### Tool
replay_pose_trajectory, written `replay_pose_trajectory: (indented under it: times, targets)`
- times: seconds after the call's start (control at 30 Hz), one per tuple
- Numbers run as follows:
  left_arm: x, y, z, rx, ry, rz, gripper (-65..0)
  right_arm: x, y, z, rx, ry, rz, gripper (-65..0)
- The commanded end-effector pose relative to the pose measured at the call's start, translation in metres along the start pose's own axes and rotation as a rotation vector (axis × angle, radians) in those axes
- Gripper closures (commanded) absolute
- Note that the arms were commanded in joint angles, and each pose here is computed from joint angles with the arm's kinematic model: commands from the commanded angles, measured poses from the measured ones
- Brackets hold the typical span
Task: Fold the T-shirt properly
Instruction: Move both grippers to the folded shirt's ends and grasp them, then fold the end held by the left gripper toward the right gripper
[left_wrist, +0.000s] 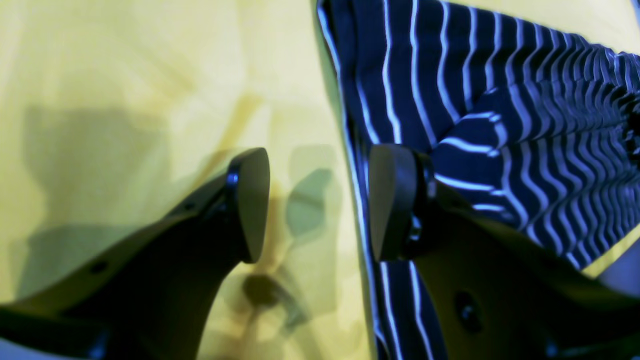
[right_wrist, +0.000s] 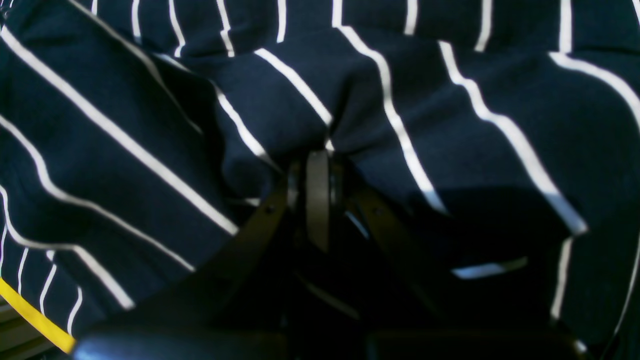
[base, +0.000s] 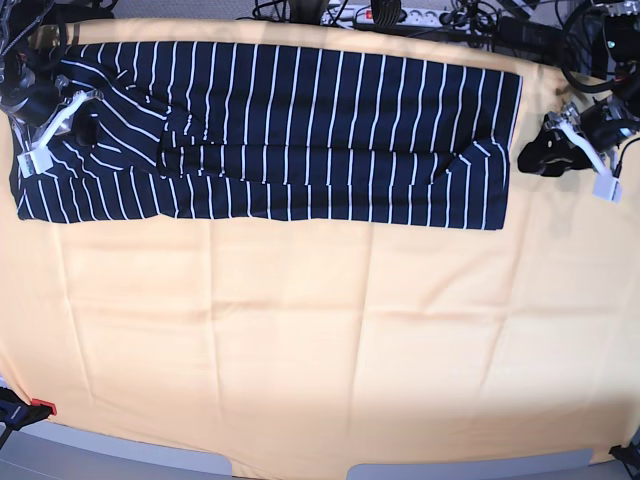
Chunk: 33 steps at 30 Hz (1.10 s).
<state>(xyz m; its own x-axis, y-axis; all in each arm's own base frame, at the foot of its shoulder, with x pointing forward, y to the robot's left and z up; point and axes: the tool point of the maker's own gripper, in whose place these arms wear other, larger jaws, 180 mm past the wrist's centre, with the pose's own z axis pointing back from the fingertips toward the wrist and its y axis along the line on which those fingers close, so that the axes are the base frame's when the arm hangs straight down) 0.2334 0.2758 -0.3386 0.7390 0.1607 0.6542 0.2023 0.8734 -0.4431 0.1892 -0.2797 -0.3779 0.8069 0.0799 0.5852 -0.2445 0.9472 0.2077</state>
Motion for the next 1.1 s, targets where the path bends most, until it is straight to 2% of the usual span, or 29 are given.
replay_pose_trajectory:
  times: [0.0, 0.13, 0.23, 0.53, 0.63, 0.73, 0.8, 0.93, 1.07]
  targets:
    - [0.012, -0.001, 0.005, -0.006, -0.042, -0.013, -33.2, 0.005, -0.004, 0.004, -0.012, -0.003, 0.029, 0.0]
    - [0.008, 0.000, 0.002, 0.012, -0.050, -0.012, -33.2, 0.007, -0.004, 0.005, -0.013, -0.005, 0.032, 0.0]
    - [0.002, -0.006, -0.004, -0.010, -0.039, -0.002, -33.2, 0.007, -0.004, 0.005, -0.013, -0.005, 0.032, 0.0]
    - [-0.037, -0.053, -0.042, -0.168, 0.077, 0.004, -33.2, 0.007, -0.004, 0.005, -0.013, -0.005, 0.032, 0.0]
    - [-0.047, -0.064, -0.048, -0.199, 0.092, 0.032, -33.2, 0.007, -0.004, 0.005, -0.013, -0.005, 0.032, 0.0]
    - [-0.044, -0.075, -0.049, -0.250, 0.062, 0.056, -32.9, 0.007, -0.004, 0.005, -0.013, -0.005, 0.032, 0.0]
    - [-0.042, -0.079, -0.048, -0.274, 0.048, 0.051, -27.1, 0.007, -0.004, 0.005, -0.013, -0.004, 0.032, 0.0]
    - [-0.042, -0.076, -0.048, -0.260, 0.050, 0.040, -0.9, 0.006, -0.004, 0.005, -0.007, 0.001, 0.029, 0.0]
    - [-0.037, -0.070, -0.048, -0.229, 0.036, 0.017, 0.0, 0.017, 0.005, 0.006, 0.030, -0.046, 0.022, 0.0]
